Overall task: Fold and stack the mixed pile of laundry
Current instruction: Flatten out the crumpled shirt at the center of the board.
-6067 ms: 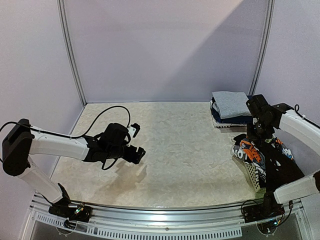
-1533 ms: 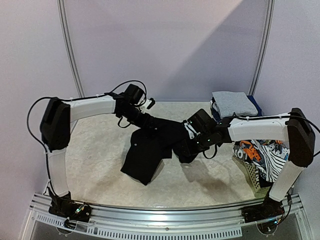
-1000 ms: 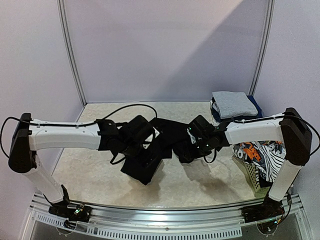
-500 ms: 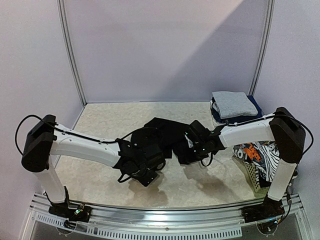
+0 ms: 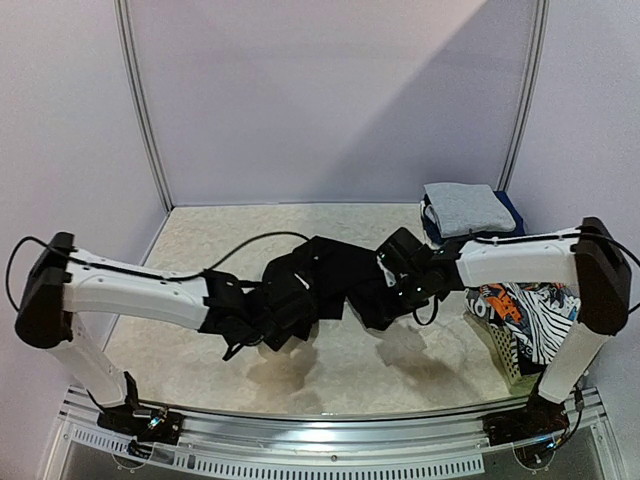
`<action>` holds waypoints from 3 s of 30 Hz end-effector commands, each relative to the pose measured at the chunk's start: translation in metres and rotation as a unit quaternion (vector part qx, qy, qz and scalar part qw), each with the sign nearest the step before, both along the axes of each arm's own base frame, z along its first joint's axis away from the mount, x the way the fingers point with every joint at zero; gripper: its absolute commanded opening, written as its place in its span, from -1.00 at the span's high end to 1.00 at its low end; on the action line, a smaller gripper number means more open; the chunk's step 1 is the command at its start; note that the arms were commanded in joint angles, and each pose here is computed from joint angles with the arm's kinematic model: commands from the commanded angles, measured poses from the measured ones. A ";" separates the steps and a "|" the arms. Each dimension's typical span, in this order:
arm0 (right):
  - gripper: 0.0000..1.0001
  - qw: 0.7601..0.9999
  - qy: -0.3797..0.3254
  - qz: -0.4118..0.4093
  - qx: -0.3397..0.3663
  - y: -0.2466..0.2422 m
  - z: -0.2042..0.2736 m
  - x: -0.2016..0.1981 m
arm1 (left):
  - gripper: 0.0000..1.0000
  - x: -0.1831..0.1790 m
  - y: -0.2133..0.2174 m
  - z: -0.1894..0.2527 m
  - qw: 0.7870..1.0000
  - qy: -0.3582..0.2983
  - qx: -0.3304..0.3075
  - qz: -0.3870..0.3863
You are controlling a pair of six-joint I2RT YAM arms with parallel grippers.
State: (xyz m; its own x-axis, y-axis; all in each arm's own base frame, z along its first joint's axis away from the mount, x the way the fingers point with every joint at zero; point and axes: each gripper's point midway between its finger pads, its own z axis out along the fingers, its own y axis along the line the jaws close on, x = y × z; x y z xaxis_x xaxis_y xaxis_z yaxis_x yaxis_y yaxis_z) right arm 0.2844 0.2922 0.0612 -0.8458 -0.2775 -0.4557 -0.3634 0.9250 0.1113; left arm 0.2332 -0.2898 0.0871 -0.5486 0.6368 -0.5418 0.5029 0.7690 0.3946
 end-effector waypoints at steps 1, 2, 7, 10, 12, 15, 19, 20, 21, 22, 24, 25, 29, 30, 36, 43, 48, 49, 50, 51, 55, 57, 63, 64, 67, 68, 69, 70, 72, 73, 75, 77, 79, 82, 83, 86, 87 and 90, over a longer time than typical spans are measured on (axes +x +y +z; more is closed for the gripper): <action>1.00 0.998 -0.050 0.033 0.021 -0.005 0.093 -0.006 | 1.00 0.018 0.026 0.101 0.995 -0.097 -0.026 0.025; 1.00 0.997 -0.063 0.041 0.033 -0.008 0.117 -0.009 | 1.00 0.019 0.032 0.119 0.993 -0.109 -0.033 0.029; 1.00 0.987 -0.127 0.063 0.076 -0.030 0.215 -0.029 | 1.00 0.033 0.064 0.188 0.986 -0.143 -0.072 0.051; 1.00 0.979 -0.187 0.026 0.083 -0.061 0.255 -0.029 | 1.00 0.054 0.094 0.203 0.983 -0.140 -0.077 0.091; 1.00 0.976 -0.199 -0.006 0.086 -0.081 0.259 -0.020 | 1.00 0.069 0.114 0.202 0.981 -0.134 -0.073 0.124; 1.00 0.980 -0.177 -0.031 0.084 -0.088 0.230 -0.006 | 1.00 0.081 0.120 0.184 0.981 -0.110 -0.084 0.136; 1.00 0.988 -0.125 -0.022 0.093 -0.066 0.170 0.011 | 1.00 0.092 0.105 0.128 0.987 -0.046 -0.101 0.117; 1.00 0.989 -0.113 -0.023 0.091 -0.061 0.156 0.017 | 1.00 0.096 0.104 0.111 0.987 -0.027 -0.102 0.119; 1.00 0.990 -0.107 -0.025 0.092 -0.057 0.146 0.024 | 1.00 0.102 0.106 0.094 0.987 -0.009 -0.099 0.126; 1.00 0.992 -0.091 -0.028 0.083 -0.054 0.129 0.032 | 1.00 0.106 0.109 0.076 0.986 0.009 -0.095 0.133; 1.00 0.994 -0.073 -0.029 0.074 -0.049 0.110 0.044 | 1.00 0.115 0.116 0.043 0.984 0.041 -0.093 0.148; 1.00 0.995 -0.066 -0.033 0.069 -0.049 0.103 0.050 | 1.00 0.121 0.120 0.028 0.982 0.051 -0.092 0.157; 0.83 0.996 -0.049 -0.067 0.021 -0.063 0.077 0.077 | 0.96 0.134 0.145 -0.015 0.973 0.079 -0.075 0.201; 0.65 0.996 -0.050 -0.077 0.007 -0.069 0.077 0.083 | 0.91 0.136 0.150 -0.022 0.972 0.084 -0.068 0.211; -0.21 0.998 -0.049 -0.046 -0.009 -0.063 0.092 0.075 | 0.43 0.147 0.177 -0.052 0.957 0.101 -0.067 0.264; -0.42 0.992 -0.062 0.109 0.010 0.002 0.115 0.002 | 0.74 0.194 0.192 -0.056 0.942 0.110 -0.151 0.279; -0.43 0.977 -0.035 0.189 0.093 0.042 0.116 -0.043 | 1.00 0.213 0.172 -0.058 0.938 0.170 -0.173 0.246; -0.43 0.975 -0.035 0.191 0.104 0.044 0.116 -0.046 | 1.00 0.214 0.167 -0.047 0.941 0.158 -0.180 0.239; -0.44 0.974 -0.035 0.191 0.113 0.044 0.117 -0.048 | 1.00 0.212 0.164 -0.037 0.944 0.146 -0.182 0.234; -0.44 0.974 -0.040 0.188 0.118 0.045 0.119 -0.047 | 1.00 0.210 0.162 -0.026 0.946 0.137 -0.181 0.231; -0.77 0.988 -0.106 0.090 0.067 0.019 0.122 -0.012 | 1.00 0.196 0.159 0.009 0.954 0.115 -0.167 0.219; -0.97 0.990 -0.128 0.029 0.054 0.000 0.123 0.009 | 1.00 0.188 0.158 0.025 0.957 0.101 -0.168 0.215; -0.98 0.992 -0.086 -0.058 0.078 -0.024 0.094 0.053 | 1.00 0.162 0.157 0.086 0.963 0.056 -0.176 0.195; -0.98 0.992 -0.079 -0.065 0.075 -0.025 0.086 0.059 | 1.00 0.156 0.157 0.096 0.964 0.049 -0.181 0.191; -0.86 0.993 -0.049 -0.024 0.109 0.000 0.077 0.060 | 1.00 0.145 0.155 0.117 0.965 0.034 -0.186 0.179; -0.77 0.991 -0.032 0.001 0.133 0.013 0.078 0.054 | 1.00 0.142 0.156 0.122 0.966 0.029 -0.184 0.177; -0.75 0.989 -0.018 0.023 0.145 0.024 0.076 0.047 | 1.00 0.141 0.159 0.128 0.967 0.024 -0.179 0.179; -0.75 0.988 -0.009 0.040 0.152 0.033 0.075 0.041 | 1.00 0.141 0.163 0.133 0.968 0.016 -0.172 0.183; -0.75 0.986 0.001 0.066 0.150 0.042 0.069 0.031 | 1.00 0.147 0.170 0.145 0.970 -0.003 -0.156 0.187; -0.74 0.986 0.006 0.072 0.152 0.045 0.067 0.028 | 1.00 0.152 0.173 0.147 0.971 -0.007 -0.149 0.187; -0.73 0.984 0.011 0.078 0.160 0.048 0.065 0.026 | 1.00 0.169 0.178 0.138 0.973 0.004 -0.134 0.188; -0.74 0.985 0.007 0.070 0.158 0.048 0.063 0.030 | 1.00 0.191 0.184 0.111 0.972 0.054 -0.119 0.194; -0.78 0.987 0.004 0.057 0.148 0.043 0.060 0.039 | 1.00 0.208 0.186 0.069 0.966 0.132 -0.108 0.194; -0.78 0.990 0.015 0.030 0.135 0.037 0.046 0.056 | 0.92 0.239 0.194 0.000 0.945 0.226 -0.103 0.212; -0.78 0.991 0.016 0.024 0.132 0.035 0.044 0.062 | 0.83 0.246 0.199 -0.014 0.938 0.244 -0.104 0.222; -0.78 0.993 0.018 0.010 0.116 0.032 0.037 0.075 | 0.54 0.276 0.224 -0.033 0.926 0.255 -0.106 0.258; -0.78 0.994 0.020 0.009 0.112 0.032 0.036 0.077 | 0.43 0.282 0.231 -0.035 0.923 0.253 -0.105 0.271; -0.80 0.994 0.012 0.013 0.104 0.031 0.042 0.081 | -0.27 0.291 0.248 -0.022 0.922 0.219 -0.103 0.301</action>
State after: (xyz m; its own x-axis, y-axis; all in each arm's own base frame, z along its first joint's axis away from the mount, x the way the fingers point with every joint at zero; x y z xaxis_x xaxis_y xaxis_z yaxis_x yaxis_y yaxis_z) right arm 0.3582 0.3254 0.0957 -0.8575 -0.1918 -0.4773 -0.3819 0.8591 0.3408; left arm 0.5261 -0.0619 0.0180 -0.9673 0.1134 -0.2269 0.1039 0.9932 0.0534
